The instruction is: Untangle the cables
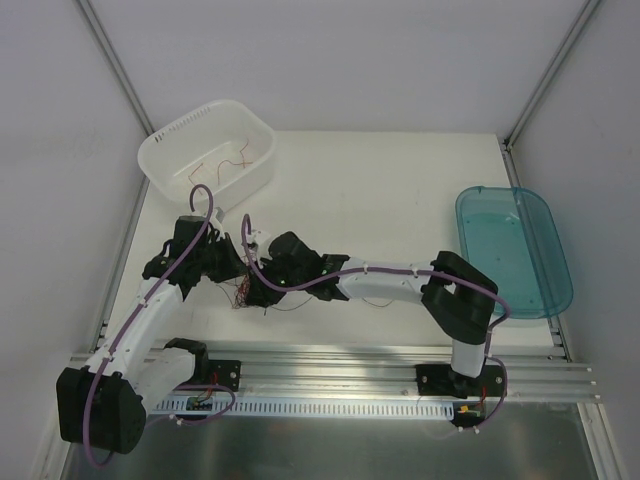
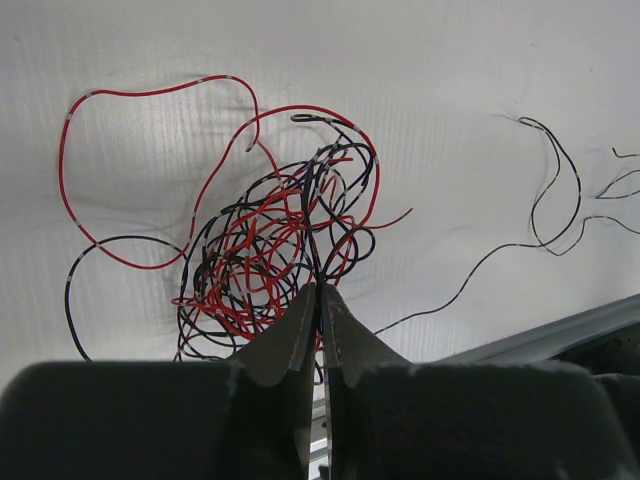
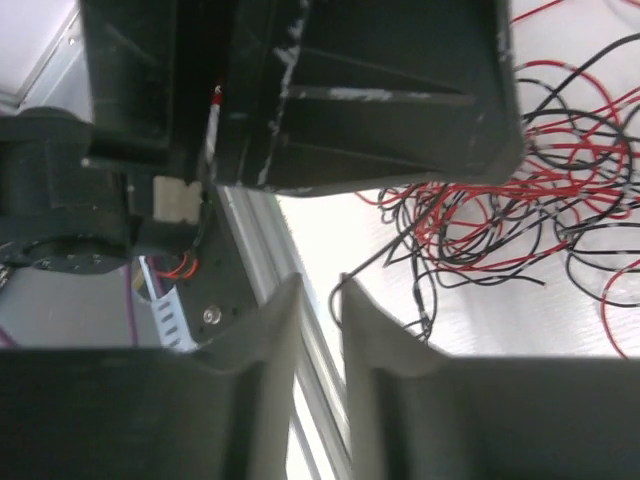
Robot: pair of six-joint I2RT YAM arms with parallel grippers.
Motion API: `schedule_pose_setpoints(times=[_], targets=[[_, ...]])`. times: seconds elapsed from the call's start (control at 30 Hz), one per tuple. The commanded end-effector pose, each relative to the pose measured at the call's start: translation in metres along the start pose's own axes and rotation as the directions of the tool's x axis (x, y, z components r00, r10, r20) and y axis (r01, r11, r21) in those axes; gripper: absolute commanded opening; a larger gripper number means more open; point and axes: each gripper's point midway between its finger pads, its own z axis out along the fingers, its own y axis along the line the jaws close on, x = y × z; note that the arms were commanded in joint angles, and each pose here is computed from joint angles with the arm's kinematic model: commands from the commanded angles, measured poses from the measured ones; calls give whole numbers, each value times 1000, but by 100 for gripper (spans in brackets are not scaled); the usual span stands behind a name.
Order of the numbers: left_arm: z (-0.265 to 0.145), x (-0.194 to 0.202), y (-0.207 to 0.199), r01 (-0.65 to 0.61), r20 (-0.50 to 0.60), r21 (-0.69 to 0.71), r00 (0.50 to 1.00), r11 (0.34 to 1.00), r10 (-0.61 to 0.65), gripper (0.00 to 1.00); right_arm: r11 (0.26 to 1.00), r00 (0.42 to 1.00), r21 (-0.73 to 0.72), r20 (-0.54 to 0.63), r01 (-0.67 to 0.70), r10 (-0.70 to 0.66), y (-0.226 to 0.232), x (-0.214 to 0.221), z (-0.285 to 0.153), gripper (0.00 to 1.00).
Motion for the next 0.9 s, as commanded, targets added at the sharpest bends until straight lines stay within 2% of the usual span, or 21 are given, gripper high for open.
schedule_pose_setpoints(times=[0.0, 0.03, 0.1, 0.13, 0.23, 0.27, 0.4, 0.5, 0.67, 0.87], targets=[[-2, 1, -10, -21, 1, 50, 1000, 999, 21, 3, 999, 997, 31, 78, 26, -28, 3, -24, -7, 21], [-3, 0, -10, -22, 4, 53, 1000, 998, 22, 4, 998, 996, 51, 79, 27, -31, 0, -24, -9, 10], [-4, -1, -11, -28, 11, 55, 1000, 998, 27, 7, 996, 996, 88, 86, 29, -37, -7, -24, -17, 1], [-5, -1, -11, -31, 17, 55, 999, 998, 30, 18, 995, 994, 95, 98, 30, -39, -8, -26, -22, 0], [-8, -4, -13, -44, 39, 65, 998, 997, 42, 33, 993, 993, 120, 114, 20, -34, -15, -26, -37, 1], [-9, -4, -14, -52, 44, 70, 998, 996, 49, 45, 990, 995, 140, 102, 10, -24, -22, -19, -41, 1], [-14, -6, -20, -82, 80, 107, 994, 991, 74, 68, 987, 992, 159, 122, -21, 1, -34, -20, -59, 1], [-16, -6, -28, -97, 84, 154, 993, 983, 85, 73, 987, 991, 157, 134, -20, -1, -33, -23, -69, 1], [-9, 7, -35, -78, 18, 194, 997, 978, 76, 72, 987, 990, 160, 142, -12, -11, -30, -26, -79, 1], [10, 24, -31, -46, -19, 94, 999, 995, 48, 67, 990, 988, 144, 152, -9, -13, -25, -29, -81, 1]])
